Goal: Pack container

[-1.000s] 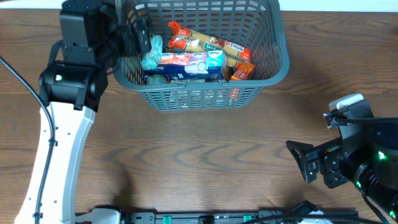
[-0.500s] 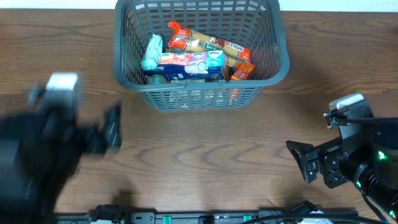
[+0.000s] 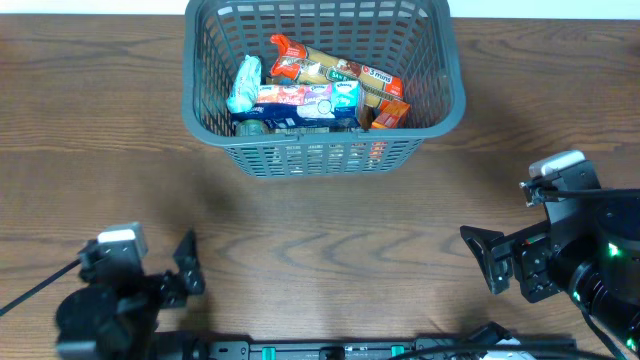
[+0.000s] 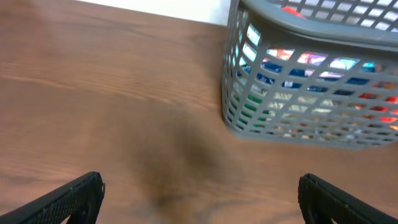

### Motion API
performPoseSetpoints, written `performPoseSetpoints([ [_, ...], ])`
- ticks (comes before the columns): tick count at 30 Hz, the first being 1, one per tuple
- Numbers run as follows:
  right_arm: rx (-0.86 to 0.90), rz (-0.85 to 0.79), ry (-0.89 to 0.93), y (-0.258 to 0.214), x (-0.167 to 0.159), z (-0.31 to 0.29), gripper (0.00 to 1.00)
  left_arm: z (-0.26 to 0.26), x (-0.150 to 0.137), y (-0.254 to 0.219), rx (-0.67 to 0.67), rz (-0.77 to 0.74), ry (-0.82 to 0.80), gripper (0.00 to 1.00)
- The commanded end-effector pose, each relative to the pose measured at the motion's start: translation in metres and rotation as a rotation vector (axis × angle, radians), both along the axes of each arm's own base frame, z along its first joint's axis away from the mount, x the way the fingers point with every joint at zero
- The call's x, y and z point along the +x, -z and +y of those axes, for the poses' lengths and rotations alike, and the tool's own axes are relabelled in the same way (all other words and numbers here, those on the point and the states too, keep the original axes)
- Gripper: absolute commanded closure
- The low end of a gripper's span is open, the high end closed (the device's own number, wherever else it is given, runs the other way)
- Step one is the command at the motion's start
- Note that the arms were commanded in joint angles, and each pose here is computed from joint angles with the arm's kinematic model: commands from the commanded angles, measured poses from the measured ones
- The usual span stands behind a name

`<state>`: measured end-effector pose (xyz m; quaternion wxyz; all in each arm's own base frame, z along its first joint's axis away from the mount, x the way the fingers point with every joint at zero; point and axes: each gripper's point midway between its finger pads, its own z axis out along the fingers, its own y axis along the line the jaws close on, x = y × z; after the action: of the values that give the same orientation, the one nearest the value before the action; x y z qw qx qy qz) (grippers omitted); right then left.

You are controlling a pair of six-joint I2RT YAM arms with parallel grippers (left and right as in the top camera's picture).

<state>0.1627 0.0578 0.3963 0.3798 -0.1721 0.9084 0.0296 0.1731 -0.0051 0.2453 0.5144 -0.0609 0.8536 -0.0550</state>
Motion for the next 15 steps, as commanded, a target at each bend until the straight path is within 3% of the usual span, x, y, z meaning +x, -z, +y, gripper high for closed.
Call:
performPoseSetpoints([
  [1, -0.011, -0.002, -0.005, 0.0, 0.0, 0.0, 0.01, -0.002, 0.016, 0.038, -0.072, 0.017, -0.019, 0.02],
  [8, -0.011, -0.002, -0.005, 0.0, 0.0, 0.0, 0.01, -0.009, 0.054, 0.086, -0.124, -0.11, 0.018, 0.01],
  [15, -0.011, -0.002, -0.005, 0.0, 0.0, 0.0, 0.01, -0.01, 0.058, 0.127, -0.127, -0.134, 0.021, 0.02],
])
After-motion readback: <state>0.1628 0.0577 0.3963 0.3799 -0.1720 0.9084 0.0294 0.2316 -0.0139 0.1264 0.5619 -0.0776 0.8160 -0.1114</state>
